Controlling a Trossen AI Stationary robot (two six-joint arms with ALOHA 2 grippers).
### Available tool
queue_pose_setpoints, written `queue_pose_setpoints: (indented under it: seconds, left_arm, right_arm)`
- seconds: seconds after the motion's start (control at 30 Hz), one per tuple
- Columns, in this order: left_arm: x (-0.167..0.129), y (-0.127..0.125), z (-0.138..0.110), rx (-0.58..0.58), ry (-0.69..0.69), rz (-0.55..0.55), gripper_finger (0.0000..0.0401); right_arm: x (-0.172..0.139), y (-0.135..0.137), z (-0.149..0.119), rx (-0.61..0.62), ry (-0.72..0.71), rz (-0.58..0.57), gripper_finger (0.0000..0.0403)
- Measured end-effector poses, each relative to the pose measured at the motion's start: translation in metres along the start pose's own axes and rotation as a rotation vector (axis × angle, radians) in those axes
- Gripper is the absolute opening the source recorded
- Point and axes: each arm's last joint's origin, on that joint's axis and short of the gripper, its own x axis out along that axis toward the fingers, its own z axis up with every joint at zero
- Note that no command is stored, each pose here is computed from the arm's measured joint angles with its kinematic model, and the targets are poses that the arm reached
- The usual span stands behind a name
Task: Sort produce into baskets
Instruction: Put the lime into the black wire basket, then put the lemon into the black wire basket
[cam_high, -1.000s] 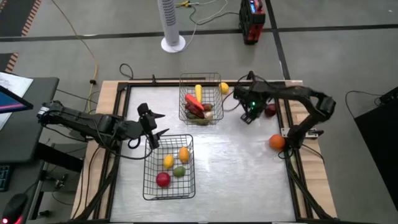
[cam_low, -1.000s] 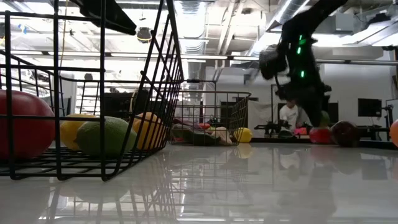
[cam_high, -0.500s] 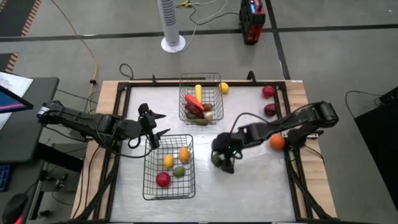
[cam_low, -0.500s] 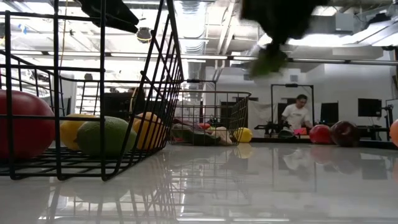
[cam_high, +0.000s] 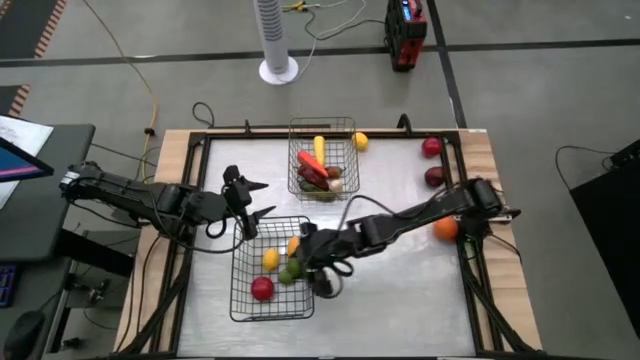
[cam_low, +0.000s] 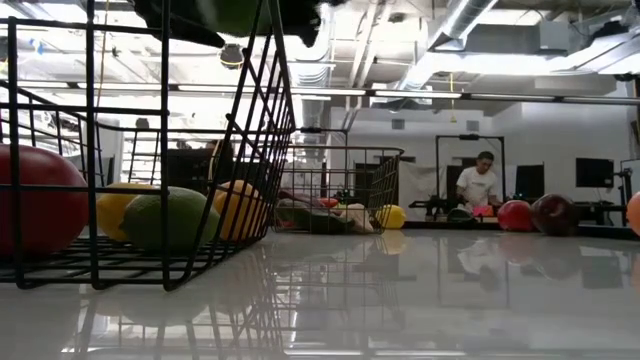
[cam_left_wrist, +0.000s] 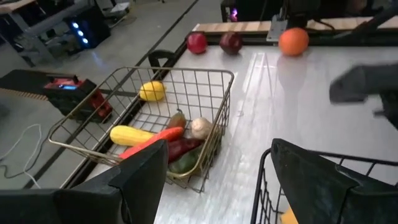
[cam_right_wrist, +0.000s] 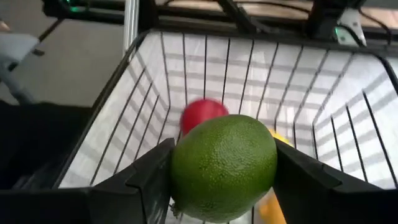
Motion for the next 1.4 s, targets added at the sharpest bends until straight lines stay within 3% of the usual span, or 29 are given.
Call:
queue_pose_setpoints:
  seconds: [0.23, 0.5, 0.7, 0.83, 0.97, 1.27, 1.4]
  left_arm:
    - [0.000, 0.000, 0.000, 0.008, 0.000, 0.008, 0.0274]
    - [0.000, 0.001, 0.000, 0.010, 0.002, 0.010, 0.0274]
    - [0.000, 0.000, -0.001, 0.006, 0.004, 0.008, 0.0274]
    - [0.000, 0.000, -0.001, 0.004, 0.008, 0.008, 0.0274]
    - [0.000, 0.000, -0.001, 0.005, 0.010, 0.000, 0.0274]
    - [0.000, 0.000, -0.001, 0.006, 0.010, 0.005, 0.0274]
    - [0.000, 0.000, -0.001, 0.006, 0.010, 0.007, 0.0274]
  right_arm:
    - [0.028, -0.019, -0.003, 0.009, 0.201, -0.034, 0.0282]
    - [0.019, -0.024, 0.007, 0.014, 0.212, -0.073, 0.0337]
    - [-0.030, -0.037, 0.015, -0.029, 0.325, -0.332, 0.0336]
    - [-0.065, -0.054, 0.006, -0.019, 0.419, -0.511, 0.0328]
    - [-0.100, -0.073, -0.006, 0.005, 0.418, -0.647, 0.0326]
    - [-0.161, -0.151, -0.059, 0.182, 0.348, -0.866, 0.0325]
    - [-0.178, -0.188, -0.095, 0.233, 0.402, -0.960, 0.0325]
